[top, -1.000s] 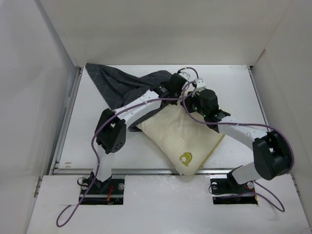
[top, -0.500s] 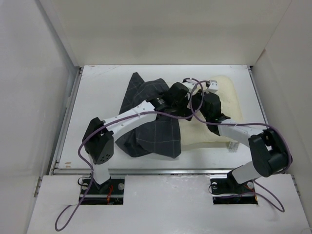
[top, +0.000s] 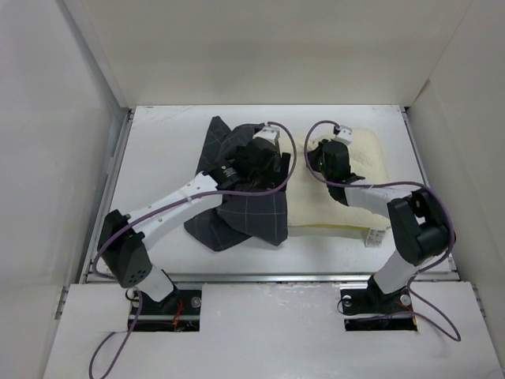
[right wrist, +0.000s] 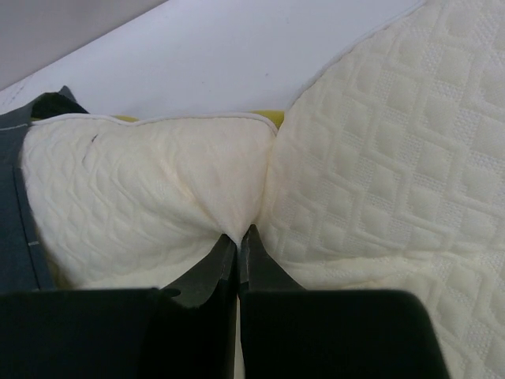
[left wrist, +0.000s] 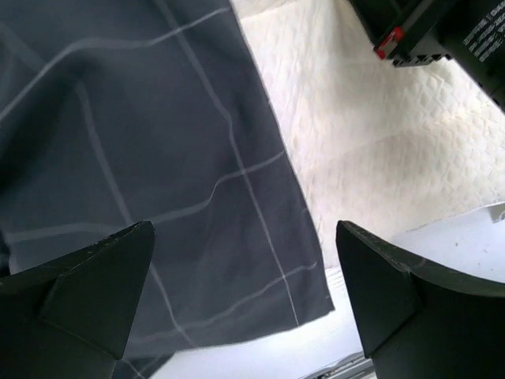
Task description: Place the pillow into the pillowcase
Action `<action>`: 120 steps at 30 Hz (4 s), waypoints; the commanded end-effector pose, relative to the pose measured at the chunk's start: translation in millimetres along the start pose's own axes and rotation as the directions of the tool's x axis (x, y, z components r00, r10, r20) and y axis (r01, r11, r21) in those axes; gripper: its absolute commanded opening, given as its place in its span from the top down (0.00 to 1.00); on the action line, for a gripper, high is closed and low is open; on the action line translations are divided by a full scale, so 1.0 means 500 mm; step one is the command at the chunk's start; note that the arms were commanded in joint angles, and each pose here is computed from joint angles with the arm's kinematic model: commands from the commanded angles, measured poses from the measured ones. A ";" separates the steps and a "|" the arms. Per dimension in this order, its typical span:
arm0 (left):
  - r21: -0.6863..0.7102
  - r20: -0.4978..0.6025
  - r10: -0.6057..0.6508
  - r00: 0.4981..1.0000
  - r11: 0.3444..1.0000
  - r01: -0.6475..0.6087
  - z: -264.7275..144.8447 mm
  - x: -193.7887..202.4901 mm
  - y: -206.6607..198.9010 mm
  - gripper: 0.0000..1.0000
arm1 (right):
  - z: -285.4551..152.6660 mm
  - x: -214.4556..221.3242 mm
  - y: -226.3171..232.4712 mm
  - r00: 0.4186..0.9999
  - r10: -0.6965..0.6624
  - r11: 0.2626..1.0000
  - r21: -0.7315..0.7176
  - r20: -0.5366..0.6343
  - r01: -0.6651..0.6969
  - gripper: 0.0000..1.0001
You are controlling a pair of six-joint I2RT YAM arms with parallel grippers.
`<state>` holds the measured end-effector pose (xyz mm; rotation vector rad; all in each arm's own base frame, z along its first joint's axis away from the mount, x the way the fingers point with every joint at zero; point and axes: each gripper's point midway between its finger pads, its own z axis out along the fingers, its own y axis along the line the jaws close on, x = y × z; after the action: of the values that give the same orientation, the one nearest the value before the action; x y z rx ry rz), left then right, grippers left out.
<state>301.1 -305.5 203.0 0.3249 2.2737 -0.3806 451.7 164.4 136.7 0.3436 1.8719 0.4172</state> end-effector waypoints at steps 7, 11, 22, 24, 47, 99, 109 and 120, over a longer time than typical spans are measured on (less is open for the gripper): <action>-0.090 -0.051 -0.060 0.997 0.994 0.055 0.145 0.004 0.088 0.00 | 0.076 -0.121 -0.073 0.975 0.194 0.965 0.157 0.107 -0.209 1.00; -0.088 -0.073 -0.084 0.994 0.993 0.078 0.258 -0.044 0.134 0.02 | 0.087 -0.118 -0.069 0.980 0.192 0.970 0.143 0.046 -0.197 0.97; 0.045 0.127 -0.001 0.992 0.999 -0.005 0.314 -0.296 0.182 0.00 | 0.032 -0.074 0.066 0.921 -0.373 0.883 -0.348 -0.112 0.315 0.40; -0.016 0.148 0.004 0.989 1.000 -0.002 0.261 -0.290 0.195 0.00 | -0.005 -0.094 0.081 0.870 -0.491 0.817 -0.369 -0.040 0.444 0.24; -0.126 0.099 -0.320 0.942 0.935 0.331 0.108 0.120 0.306 0.00 | -0.014 0.218 0.157 0.473 -0.824 0.567 -0.438 -0.313 0.698 0.77; 0.082 -0.019 -0.061 0.998 0.995 0.062 -0.028 0.042 0.020 0.00 | -0.044 -0.022 0.329 0.973 -0.221 0.787 -0.602 -0.069 0.136 0.24; -0.190 0.167 -0.100 0.981 0.973 0.132 0.026 -0.178 0.173 0.00 | 0.061 -0.155 0.109 0.902 -0.422 0.797 -0.512 -0.092 0.321 0.00; -0.404 0.130 0.071 0.989 0.915 -0.013 0.319 -0.313 0.232 0.00 | 0.231 -0.069 -0.037 0.727 -0.615 0.755 -0.495 -0.305 0.430 0.00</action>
<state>545.7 -286.7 198.7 0.0771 2.1346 -0.0540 585.7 143.0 140.4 -0.5184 2.0771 0.4637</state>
